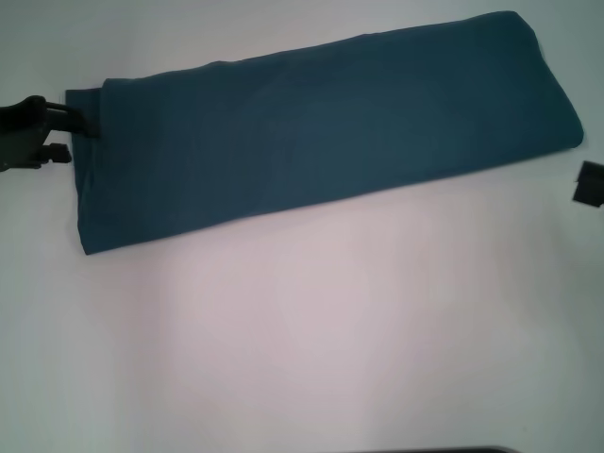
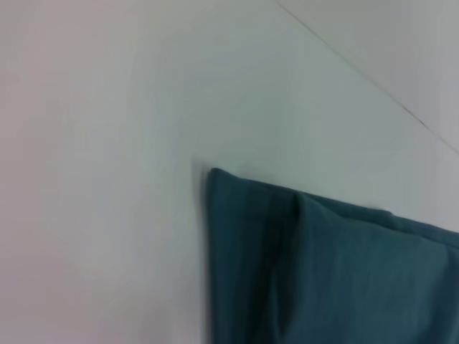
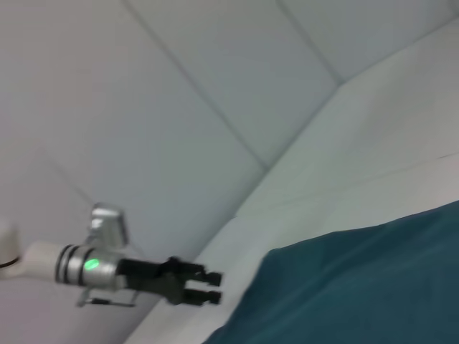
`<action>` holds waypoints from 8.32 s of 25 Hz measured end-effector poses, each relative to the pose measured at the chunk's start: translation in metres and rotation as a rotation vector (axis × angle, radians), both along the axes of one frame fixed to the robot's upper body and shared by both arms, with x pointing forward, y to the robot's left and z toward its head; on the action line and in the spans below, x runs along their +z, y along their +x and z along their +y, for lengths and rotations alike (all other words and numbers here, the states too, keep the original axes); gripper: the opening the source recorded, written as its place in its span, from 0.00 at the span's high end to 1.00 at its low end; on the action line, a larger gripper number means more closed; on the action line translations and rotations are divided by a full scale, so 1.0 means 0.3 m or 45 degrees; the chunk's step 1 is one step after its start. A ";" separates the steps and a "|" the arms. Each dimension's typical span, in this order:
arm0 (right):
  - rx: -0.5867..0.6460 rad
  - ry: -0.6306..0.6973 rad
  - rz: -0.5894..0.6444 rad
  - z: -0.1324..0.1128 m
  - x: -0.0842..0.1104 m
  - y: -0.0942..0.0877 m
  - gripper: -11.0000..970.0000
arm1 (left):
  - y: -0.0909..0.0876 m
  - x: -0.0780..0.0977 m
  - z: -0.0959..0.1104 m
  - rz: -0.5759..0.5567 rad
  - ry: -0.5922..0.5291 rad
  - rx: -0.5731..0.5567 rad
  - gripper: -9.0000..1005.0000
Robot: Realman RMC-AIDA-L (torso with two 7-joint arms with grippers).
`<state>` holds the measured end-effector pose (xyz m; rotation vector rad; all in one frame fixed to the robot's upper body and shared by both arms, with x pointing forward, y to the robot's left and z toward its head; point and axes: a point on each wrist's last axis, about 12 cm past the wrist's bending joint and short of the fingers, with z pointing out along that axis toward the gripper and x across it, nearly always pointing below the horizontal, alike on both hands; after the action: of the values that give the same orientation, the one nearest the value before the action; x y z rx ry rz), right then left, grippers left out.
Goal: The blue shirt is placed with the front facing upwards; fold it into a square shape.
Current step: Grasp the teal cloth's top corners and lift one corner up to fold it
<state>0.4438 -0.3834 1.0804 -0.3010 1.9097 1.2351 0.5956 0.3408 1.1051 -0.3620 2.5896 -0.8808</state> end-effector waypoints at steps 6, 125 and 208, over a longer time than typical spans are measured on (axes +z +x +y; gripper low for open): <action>-0.027 -0.016 0.005 -0.025 0.008 0.002 0.05 | -0.009 -0.010 0.000 0.007 0.025 -0.043 0.34; -0.025 0.057 -0.411 0.188 0.070 0.200 0.13 | -0.067 0.153 -0.069 -0.043 -0.069 -0.335 0.94; -0.178 -0.159 -0.606 0.616 -0.209 0.188 0.97 | -0.087 0.289 -0.104 -0.425 -0.727 -0.285 0.95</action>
<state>0.5001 -0.1986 1.0178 -0.4723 1.5652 0.8598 0.5694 0.3096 1.1916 -0.0599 2.0634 -1.6102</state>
